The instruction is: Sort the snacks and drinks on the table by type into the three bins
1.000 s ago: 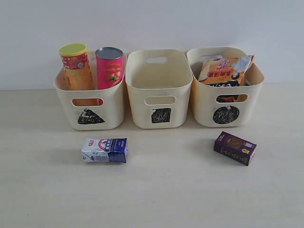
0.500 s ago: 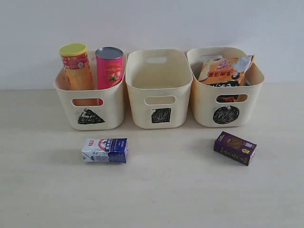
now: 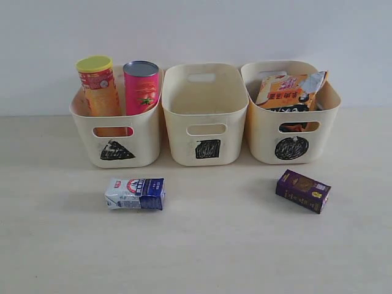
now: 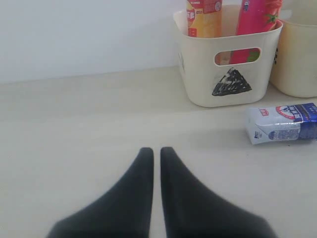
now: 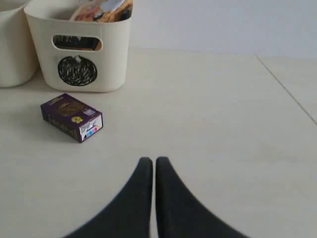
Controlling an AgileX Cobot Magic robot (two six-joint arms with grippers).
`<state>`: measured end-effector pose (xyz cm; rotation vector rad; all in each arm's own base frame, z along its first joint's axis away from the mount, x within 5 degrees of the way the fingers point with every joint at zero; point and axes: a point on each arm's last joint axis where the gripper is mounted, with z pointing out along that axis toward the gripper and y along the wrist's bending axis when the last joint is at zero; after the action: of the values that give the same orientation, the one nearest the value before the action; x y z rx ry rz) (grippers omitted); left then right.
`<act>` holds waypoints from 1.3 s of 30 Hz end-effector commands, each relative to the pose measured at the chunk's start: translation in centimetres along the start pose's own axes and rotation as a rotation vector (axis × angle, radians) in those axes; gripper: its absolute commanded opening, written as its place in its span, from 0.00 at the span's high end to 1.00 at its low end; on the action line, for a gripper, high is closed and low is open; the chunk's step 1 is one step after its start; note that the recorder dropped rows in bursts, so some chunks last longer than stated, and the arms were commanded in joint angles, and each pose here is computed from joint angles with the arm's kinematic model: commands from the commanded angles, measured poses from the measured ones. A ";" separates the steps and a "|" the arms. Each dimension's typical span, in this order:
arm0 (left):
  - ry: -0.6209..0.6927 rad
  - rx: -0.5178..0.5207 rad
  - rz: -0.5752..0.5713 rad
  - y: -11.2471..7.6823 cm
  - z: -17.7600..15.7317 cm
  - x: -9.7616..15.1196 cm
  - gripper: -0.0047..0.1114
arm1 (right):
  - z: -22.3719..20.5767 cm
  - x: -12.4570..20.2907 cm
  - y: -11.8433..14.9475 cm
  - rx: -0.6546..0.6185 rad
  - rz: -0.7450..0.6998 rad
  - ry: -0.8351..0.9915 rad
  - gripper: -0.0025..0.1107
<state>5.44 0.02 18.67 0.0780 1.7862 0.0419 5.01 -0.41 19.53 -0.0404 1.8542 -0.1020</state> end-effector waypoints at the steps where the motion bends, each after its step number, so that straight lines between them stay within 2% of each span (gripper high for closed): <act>1: -0.012 -0.002 -0.007 0.0 0.0 0.0 0.92 | 0.6 1.4 0.2 0.000 0.006 0.009 0.98; 39: -0.012 -0.002 -0.007 0.0 0.0 0.0 0.92 | 0.7 1.3 0.2 -0.001 0.025 -0.012 0.98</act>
<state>5.44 0.02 18.67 0.0780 1.7862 0.0419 5.29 -0.37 18.11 -0.0291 1.8565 -0.0867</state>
